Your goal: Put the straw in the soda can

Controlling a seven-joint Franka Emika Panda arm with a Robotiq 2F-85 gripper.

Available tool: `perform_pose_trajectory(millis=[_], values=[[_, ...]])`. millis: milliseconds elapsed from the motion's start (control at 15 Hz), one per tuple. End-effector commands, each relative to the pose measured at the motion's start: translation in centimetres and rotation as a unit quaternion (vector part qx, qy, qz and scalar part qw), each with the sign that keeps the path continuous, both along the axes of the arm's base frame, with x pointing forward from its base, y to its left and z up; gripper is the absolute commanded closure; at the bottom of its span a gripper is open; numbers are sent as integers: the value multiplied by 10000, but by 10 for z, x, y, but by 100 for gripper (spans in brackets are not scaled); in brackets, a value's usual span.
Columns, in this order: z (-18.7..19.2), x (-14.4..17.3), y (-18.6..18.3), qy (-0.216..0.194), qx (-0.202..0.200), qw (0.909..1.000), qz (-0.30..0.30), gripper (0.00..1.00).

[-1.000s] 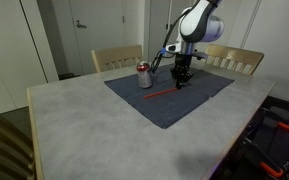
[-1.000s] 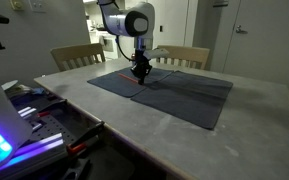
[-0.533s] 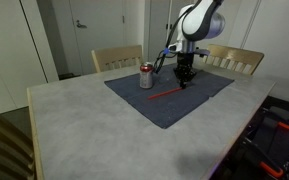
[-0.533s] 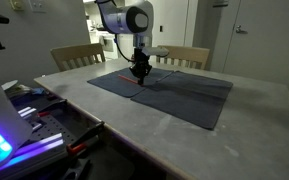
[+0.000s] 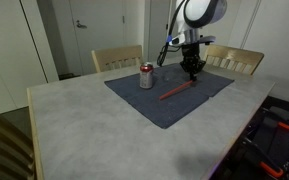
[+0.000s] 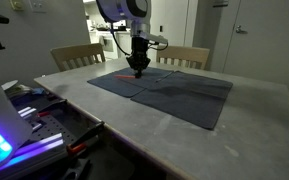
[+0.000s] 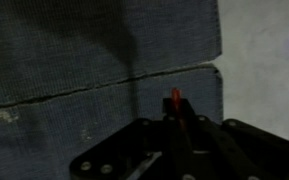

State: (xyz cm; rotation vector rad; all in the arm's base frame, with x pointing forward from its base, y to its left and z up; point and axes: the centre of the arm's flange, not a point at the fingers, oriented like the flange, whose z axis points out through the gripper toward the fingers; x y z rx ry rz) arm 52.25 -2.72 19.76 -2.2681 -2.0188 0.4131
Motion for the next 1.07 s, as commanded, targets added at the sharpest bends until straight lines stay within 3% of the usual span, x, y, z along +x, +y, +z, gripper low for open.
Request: perform_pose_trajectory(millis=[0,133,333,400,467,600,667,733,1000], values=[[21,-1,1,712,-151,9973,-50,98],[31,-2,3,860,-332,9957,-117,98],[50,1,12,516,-616,9967,-73,98],[54,3,13,502,-627,9967,-146,98],[40,3,10,567,-471,9972,-112,91],[48,4,14,486,-500,9975,-130,91],[49,4,15,479,-503,9975,-130,98],[46,7,13,440,-508,9977,-76,98],[59,12,26,371,-982,9944,70,98]])
